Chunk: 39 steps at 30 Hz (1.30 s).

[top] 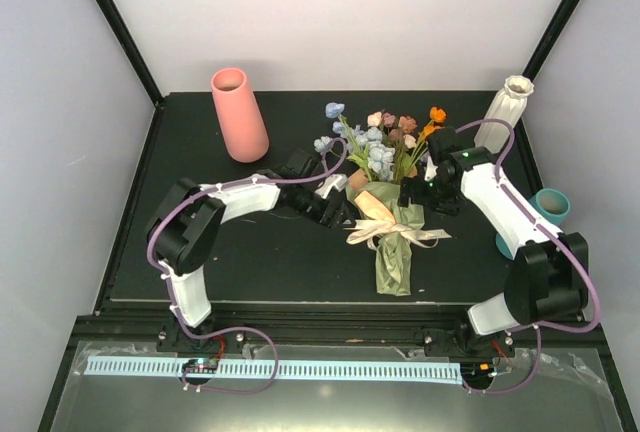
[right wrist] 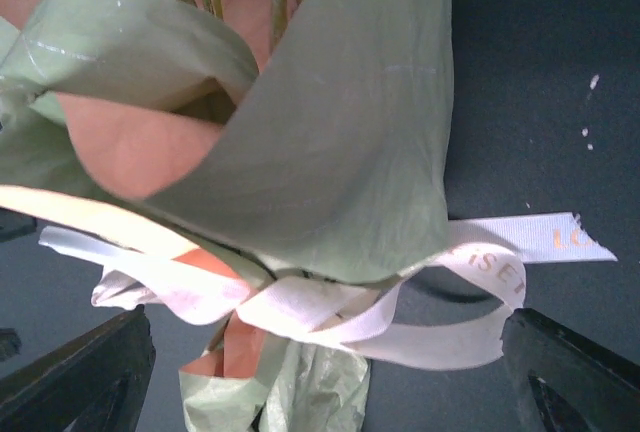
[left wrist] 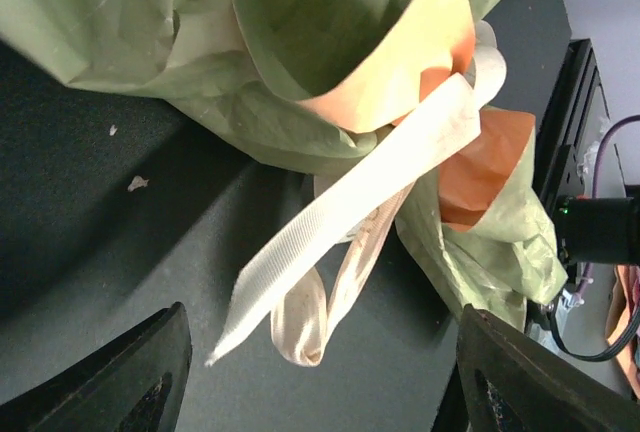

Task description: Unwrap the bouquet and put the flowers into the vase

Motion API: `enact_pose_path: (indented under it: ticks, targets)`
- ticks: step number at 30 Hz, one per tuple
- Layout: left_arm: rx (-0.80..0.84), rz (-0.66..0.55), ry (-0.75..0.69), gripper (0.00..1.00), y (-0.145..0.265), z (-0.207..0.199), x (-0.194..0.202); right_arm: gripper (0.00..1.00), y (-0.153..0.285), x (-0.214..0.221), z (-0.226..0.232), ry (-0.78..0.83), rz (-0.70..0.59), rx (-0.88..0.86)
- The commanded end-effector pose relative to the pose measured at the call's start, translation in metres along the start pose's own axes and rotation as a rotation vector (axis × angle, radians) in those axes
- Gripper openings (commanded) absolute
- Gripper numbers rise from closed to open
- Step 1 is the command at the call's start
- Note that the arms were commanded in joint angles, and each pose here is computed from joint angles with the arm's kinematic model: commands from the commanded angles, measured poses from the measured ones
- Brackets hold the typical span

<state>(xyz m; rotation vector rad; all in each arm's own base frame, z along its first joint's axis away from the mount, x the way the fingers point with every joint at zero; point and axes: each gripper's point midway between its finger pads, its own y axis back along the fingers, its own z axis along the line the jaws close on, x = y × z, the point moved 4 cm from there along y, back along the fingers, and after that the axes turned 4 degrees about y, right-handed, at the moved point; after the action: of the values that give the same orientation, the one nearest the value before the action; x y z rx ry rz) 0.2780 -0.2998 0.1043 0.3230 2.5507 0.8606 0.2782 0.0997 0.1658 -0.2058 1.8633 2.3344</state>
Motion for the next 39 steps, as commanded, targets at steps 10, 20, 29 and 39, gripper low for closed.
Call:
enact_pose_path:
  ticks: [10,20,29,39]
  targets:
    - [-0.005,0.031,-0.014,0.71,-0.029,0.010,-0.006,0.94,-0.020,-0.017,0.011,0.046,0.020,-0.100]
    - [0.058,-0.034,-0.009,0.15,-0.031,-0.003,-0.024,0.88,-0.025,-0.015,0.013,0.053,0.033,-0.121]
    - [0.006,-0.065,-0.021,0.02,-0.010,-0.016,-0.025,0.83,-0.032,-0.017,0.012,0.067,0.040,-0.113]
    - [-0.004,-0.088,-0.010,0.02,0.014,-0.037,-0.018,0.65,-0.058,-0.022,0.003,0.077,0.058,-0.061]
